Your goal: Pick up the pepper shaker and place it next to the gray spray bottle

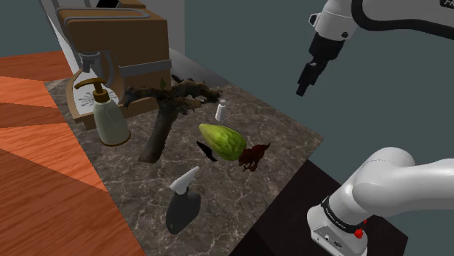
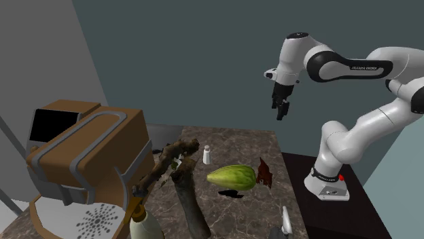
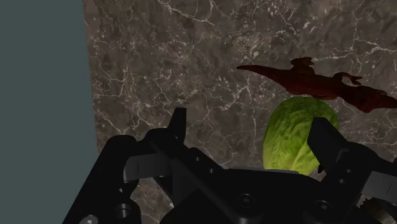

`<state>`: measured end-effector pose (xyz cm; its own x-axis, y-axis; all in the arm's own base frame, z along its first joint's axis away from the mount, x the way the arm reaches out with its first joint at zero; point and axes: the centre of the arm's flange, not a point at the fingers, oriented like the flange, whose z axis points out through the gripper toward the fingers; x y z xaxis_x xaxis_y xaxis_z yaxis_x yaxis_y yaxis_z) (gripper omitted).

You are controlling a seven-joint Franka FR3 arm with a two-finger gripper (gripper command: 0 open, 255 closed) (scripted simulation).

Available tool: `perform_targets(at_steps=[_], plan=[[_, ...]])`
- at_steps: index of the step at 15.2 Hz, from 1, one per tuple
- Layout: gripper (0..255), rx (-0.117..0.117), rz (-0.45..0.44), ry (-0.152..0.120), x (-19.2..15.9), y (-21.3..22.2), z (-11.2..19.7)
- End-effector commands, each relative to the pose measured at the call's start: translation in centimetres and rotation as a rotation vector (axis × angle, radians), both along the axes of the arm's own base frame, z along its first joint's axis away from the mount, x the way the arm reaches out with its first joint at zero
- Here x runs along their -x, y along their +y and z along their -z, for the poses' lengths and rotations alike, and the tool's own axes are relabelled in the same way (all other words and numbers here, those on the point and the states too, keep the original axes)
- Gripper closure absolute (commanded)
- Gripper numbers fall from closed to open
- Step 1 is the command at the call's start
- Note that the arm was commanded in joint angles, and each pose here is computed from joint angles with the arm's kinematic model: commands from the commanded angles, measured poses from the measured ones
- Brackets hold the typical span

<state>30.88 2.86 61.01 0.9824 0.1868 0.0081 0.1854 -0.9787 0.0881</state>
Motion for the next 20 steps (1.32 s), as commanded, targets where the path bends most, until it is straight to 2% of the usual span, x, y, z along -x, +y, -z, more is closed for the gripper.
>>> perform_targets(at_steps=[1, 20], plan=[[0, 0.0, 0.0, 0.0, 0.0, 0.0, 0.0], [0, -0.129, 0.105, 0.048, -21.7, 0.2, 13.6]])
